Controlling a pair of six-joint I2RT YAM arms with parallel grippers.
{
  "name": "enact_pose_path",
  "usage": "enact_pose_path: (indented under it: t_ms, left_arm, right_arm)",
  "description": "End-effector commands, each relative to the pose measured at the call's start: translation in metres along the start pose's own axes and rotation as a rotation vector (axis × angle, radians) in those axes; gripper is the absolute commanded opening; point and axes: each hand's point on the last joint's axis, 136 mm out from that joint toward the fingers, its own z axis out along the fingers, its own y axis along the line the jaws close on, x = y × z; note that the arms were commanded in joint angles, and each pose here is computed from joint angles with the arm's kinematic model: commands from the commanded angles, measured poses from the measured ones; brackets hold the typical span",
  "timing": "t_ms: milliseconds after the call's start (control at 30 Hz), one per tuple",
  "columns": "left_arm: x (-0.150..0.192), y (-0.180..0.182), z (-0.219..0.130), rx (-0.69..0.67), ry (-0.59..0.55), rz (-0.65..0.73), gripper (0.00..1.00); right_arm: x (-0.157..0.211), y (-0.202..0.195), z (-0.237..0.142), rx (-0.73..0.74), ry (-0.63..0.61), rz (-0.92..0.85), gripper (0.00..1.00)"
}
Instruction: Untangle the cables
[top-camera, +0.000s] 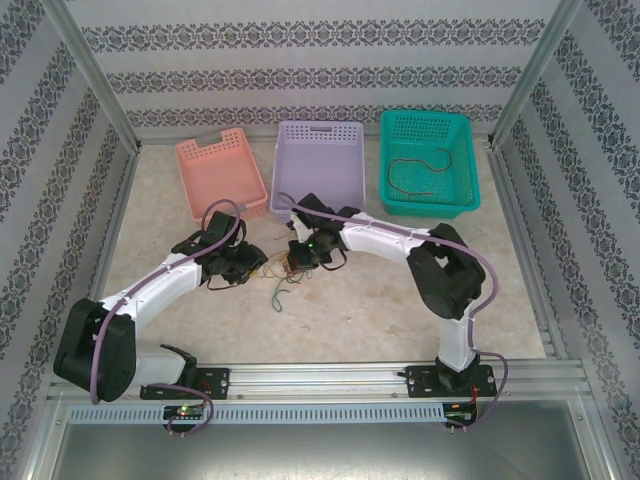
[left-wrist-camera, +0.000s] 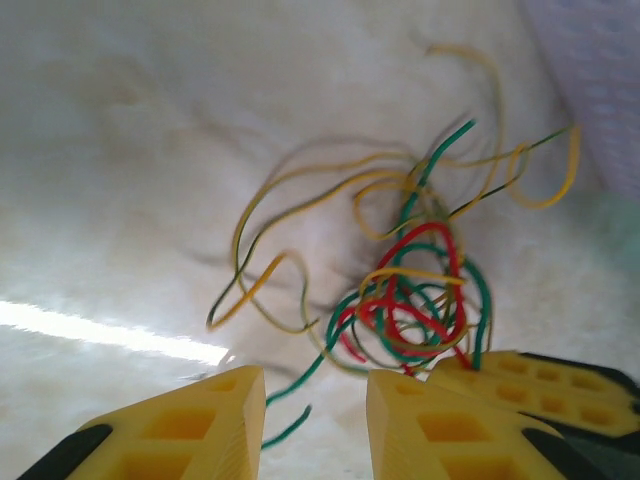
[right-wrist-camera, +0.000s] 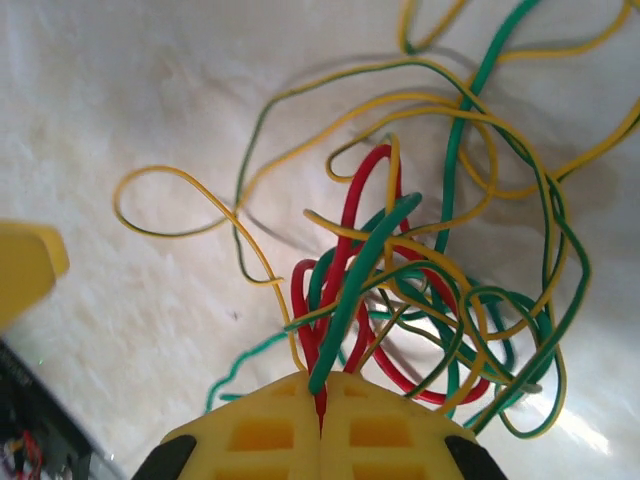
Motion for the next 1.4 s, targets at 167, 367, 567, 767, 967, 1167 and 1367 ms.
enact_pose_path:
  t_ms: [167, 367, 567, 767, 967, 1167, 1367]
  left_arm:
    - [0.000, -0.052, 0.007, 0.193, 0.057, -0.178, 0.28]
    - [0.017, -0.062, 0.012, 0.163, 0.083, -0.381, 0.31]
    - [0.023, -0.067, 0.010, 0.115, 0.062, -0.415, 0.39]
    - [0.023, -0.072, 0.019, 0.131, 0.069, -0.430, 0.48]
    - [0.021, -0.062, 0.032, 0.082, 0.051, -0.418, 0.41]
    - [0.005, -0.044, 0.037, -0.011, -0.022, -0.338, 0.10]
    - [-0.017, -0.018, 0.015, -0.059, -0.130, -0.312, 0.00]
  right_arm:
    - [0.003, 0.022, -0.041, -0.208, -0.074, -0.137, 0.00]
    - [0.002, 0.025, -0.054, -0.214, -0.139, -0.174, 0.00]
    - [0.005, 0.027, -0.057, -0.225, -0.161, -0.184, 0.00]
    - [0.009, 0.037, -0.060, -0.257, -0.161, -0.208, 0.00]
    - [0.010, 0.050, -0.072, -0.305, -0.186, -0.233, 0.00]
    - [0.013, 0.051, -0.091, -0.314, -0.217, -0.247, 0.00]
    - [0.015, 0.030, -0.115, -0.285, -0.271, -0.195, 0.00]
